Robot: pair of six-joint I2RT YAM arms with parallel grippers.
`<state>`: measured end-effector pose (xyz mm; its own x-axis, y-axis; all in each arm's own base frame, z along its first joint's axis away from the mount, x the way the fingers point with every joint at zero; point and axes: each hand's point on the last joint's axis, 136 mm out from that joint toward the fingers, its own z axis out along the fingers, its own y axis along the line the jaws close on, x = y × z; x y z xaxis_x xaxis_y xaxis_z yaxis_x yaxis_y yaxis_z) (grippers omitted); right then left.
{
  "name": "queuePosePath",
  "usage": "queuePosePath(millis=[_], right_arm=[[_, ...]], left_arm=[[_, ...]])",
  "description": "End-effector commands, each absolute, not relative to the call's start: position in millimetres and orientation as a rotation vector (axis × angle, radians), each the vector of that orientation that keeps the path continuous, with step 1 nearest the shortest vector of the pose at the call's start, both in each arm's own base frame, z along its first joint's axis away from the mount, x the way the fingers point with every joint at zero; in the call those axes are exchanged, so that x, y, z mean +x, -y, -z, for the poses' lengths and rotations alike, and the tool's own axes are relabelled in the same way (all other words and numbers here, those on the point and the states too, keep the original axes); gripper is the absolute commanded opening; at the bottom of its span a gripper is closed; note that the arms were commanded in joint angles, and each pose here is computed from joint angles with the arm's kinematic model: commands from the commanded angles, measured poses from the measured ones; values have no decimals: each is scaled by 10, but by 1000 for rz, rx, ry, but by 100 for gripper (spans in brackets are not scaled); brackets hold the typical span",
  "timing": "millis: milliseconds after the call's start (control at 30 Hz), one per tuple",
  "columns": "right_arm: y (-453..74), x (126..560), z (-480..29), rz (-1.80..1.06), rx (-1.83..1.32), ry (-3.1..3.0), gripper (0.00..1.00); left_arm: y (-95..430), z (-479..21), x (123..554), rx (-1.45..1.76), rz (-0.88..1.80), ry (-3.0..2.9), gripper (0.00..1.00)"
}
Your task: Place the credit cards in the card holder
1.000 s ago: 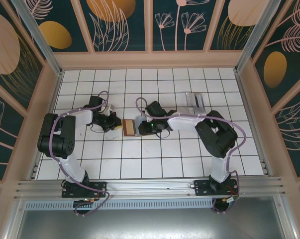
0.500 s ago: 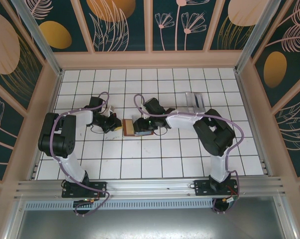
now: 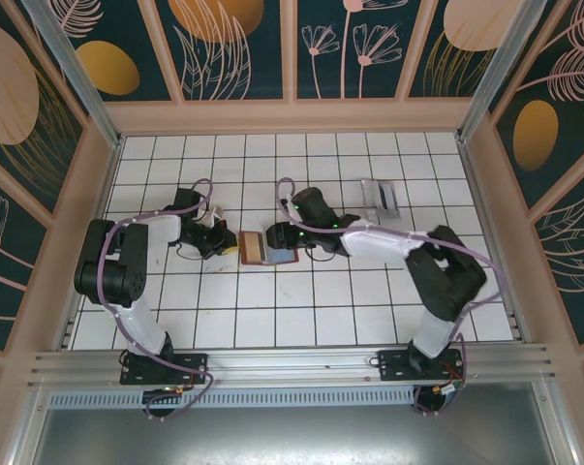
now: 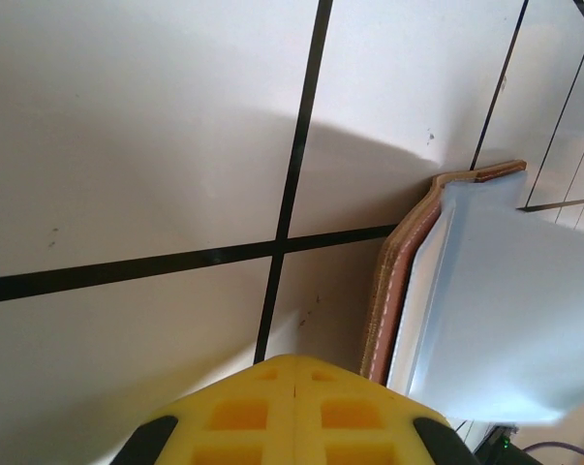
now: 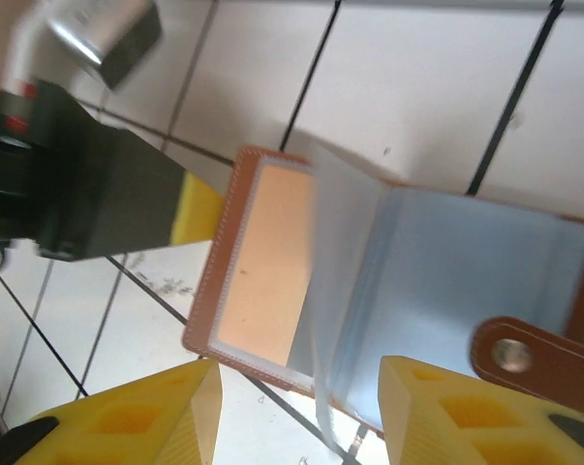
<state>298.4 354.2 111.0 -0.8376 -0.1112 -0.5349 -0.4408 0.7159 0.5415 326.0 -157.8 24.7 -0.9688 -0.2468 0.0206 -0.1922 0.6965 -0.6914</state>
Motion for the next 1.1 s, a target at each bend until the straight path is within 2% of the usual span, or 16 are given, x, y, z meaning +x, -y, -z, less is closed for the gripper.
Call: queuePosePath(millis=[0, 267, 567, 833, 1067], right_arm=[[-3273, 3198, -1351, -882, -293, -2346, 48], [-3070, 3224, -1085, -904, -255, -2453, 48], [-3281, 3000, -844, -1088, -313, -2544, 49], [-3488, 2864, -621, -1142, -342, -2618, 51], [-3602, 2820, -696, -1185, -373, -2582, 50]], left_arm=[[1612, -222, 3220, -338, 1171, -2830, 4], [1619, -227, 3246, -325, 1169, -2826, 4], [1623, -178, 3210, -335, 1182, -2835, 4], [1623, -177, 3204, -328, 1179, -2839, 4], [1613, -159, 3191, -327, 1170, -2844, 4]])
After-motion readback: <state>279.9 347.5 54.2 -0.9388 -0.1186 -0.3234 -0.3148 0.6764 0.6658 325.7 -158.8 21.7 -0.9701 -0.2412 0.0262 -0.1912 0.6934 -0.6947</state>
